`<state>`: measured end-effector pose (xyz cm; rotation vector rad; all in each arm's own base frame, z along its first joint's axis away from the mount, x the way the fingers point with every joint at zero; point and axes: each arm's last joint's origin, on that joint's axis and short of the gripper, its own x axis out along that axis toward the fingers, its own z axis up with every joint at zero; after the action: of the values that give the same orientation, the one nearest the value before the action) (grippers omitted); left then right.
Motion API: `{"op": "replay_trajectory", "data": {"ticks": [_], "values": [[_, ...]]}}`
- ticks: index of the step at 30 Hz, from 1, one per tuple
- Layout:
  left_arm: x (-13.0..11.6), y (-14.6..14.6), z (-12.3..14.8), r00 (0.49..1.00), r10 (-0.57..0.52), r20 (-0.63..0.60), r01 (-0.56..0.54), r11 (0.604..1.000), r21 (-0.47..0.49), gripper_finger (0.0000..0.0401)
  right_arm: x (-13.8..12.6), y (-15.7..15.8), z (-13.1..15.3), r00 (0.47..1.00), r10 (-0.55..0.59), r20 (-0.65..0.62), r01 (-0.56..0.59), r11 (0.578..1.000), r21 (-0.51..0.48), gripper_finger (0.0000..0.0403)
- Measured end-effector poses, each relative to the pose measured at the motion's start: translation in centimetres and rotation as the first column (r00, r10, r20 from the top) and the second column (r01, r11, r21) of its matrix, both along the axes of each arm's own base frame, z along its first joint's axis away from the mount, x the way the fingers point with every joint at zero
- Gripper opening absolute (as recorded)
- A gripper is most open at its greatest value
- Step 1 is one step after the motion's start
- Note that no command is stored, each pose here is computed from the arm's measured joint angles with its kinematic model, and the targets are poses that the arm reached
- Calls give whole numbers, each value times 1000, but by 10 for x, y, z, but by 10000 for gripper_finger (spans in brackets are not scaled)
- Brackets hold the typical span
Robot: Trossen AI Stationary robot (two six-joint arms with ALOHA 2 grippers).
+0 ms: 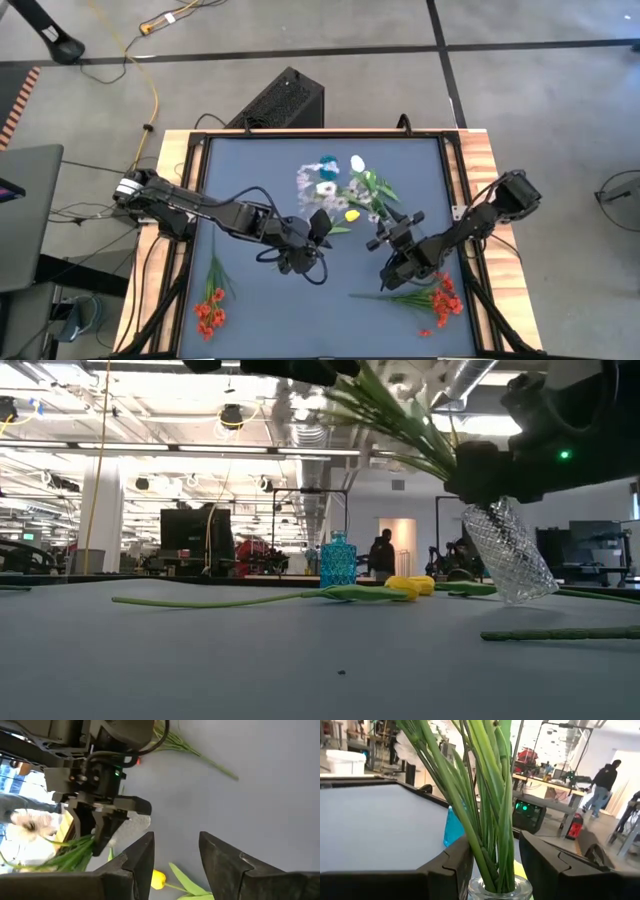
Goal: Sort flowers into vase by color
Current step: Put the white flowers into the transparent vase
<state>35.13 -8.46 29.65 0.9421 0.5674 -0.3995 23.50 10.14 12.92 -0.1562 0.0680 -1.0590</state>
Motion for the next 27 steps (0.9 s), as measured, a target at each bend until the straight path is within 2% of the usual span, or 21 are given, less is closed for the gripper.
{"op": "replay_trajectory", "data": {"ticks": [11, 17, 22, 27], "values": [[0, -6, 3, 1000, 8, 27, -8, 1000, 8, 194, 3, 0, 2, 999, 2, -33, -2, 1000, 1, 172], [-7, -24, 21, 995, -52, 83, 52, 999, -8, 204, 3, 0, 1, 999, 4, -42, -4, 1000, 0, 173], [-18, -27, 39, 992, -61, 107, 69, 995, -74, 204, 1, -1, 4, 999, 5, -47, -5, 1000, 1, 173], [-26, -15, 40, 997, 59, 42, -55, 994, -93, 204, 0, -2, 10, 999, 11, -39, -10, 1000, 16, 173]]}}
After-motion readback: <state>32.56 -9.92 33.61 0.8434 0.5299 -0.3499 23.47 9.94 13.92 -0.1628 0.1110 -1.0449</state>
